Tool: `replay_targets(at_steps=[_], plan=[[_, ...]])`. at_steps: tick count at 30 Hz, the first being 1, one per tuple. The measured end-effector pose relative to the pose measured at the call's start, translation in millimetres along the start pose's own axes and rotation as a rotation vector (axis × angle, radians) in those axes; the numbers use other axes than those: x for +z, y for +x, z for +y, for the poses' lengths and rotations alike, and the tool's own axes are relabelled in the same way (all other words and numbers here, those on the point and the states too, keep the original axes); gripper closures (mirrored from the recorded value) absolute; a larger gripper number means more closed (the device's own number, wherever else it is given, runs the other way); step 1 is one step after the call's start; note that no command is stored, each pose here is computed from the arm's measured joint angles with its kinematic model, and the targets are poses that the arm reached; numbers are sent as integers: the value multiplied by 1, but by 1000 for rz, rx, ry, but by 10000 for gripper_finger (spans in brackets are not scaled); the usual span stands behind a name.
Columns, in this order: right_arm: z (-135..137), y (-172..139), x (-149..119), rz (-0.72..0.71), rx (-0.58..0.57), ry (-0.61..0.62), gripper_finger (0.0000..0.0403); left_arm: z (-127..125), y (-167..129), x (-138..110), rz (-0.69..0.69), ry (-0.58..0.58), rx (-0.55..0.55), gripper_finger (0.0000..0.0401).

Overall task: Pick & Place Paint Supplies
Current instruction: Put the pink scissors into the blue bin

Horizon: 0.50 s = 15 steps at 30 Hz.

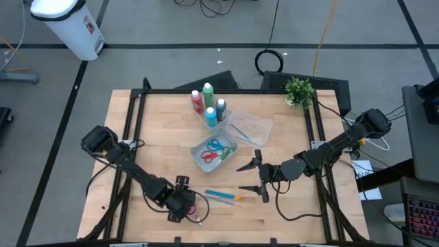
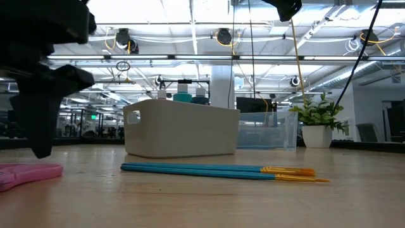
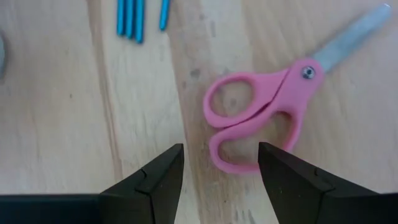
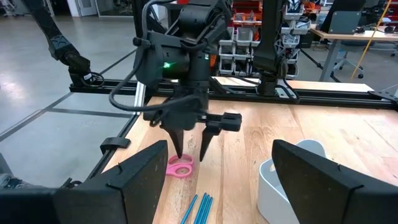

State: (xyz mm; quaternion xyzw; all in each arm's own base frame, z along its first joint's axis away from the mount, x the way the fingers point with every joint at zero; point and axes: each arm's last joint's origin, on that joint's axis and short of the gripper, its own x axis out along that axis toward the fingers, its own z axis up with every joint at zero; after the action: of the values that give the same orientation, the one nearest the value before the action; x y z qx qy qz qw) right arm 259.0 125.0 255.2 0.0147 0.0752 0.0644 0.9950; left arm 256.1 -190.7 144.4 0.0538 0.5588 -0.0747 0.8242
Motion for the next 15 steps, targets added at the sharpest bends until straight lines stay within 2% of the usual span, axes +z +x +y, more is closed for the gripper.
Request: replay_targets(at_steps=[8,11,15], plan=[[0,0,0,0,0,0,124,-20,-5,7,-172,276,8,188],[0,0,0,0,0,0,124,-21,-5,10,-207,326,4,188],[0,0,0,0,0,0,124,-17,-4,9,-178,337,19,188]])
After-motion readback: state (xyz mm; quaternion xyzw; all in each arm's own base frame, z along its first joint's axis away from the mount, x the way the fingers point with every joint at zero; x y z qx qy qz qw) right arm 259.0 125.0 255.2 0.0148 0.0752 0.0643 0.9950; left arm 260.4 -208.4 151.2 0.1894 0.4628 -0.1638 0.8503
